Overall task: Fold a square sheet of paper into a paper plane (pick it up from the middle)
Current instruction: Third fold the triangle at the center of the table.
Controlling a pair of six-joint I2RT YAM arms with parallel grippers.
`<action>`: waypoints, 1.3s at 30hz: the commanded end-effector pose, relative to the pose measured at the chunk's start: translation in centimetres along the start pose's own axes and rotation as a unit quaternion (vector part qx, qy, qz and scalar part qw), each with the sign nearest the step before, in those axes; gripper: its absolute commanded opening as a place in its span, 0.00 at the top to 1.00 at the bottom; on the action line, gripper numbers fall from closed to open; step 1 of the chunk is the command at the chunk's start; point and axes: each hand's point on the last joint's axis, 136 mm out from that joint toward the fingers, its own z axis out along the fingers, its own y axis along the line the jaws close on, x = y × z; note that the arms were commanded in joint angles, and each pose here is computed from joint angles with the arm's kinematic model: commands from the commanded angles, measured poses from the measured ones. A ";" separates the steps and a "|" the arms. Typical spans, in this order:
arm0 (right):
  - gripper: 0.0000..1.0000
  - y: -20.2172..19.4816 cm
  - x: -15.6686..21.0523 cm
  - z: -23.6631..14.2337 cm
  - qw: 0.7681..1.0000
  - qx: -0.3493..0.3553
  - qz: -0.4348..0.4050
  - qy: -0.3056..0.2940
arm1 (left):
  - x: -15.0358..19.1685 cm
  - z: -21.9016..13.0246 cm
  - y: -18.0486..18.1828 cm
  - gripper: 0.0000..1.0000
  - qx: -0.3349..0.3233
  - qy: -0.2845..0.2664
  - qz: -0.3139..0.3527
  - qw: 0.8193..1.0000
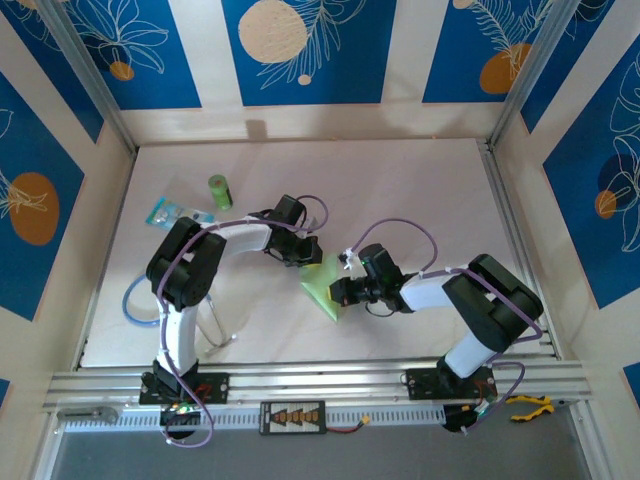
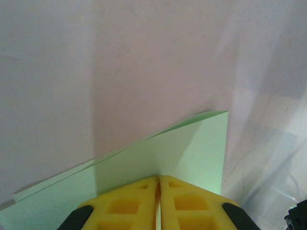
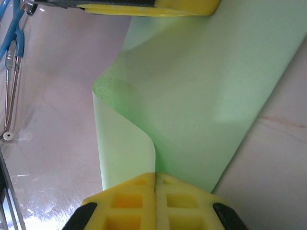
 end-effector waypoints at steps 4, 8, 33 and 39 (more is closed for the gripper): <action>1.00 0.2 -0.6 -0.1 1.000 -0.001 -0.009 -0.003 | 1.1 0.3 1.6 0.89 -0.024 0.016 -0.021 0.999; 1.00 0.2 -0.7 0.0 1.000 0.000 -0.009 -0.003 | 1.1 0.3 1.6 0.89 -0.025 0.017 -0.022 0.999; 1.00 -1.0 0.2 0.3 1.000 0.019 0.005 0.008 | 0.5 -0.1 0.8 0.88 -0.018 0.012 -0.014 1.000; 1.00 -1.4 0.5 0.3 0.999 0.027 0.014 0.010 | -1.7 -2.7 -1.3 0.81 -0.032 -0.013 0.020 0.999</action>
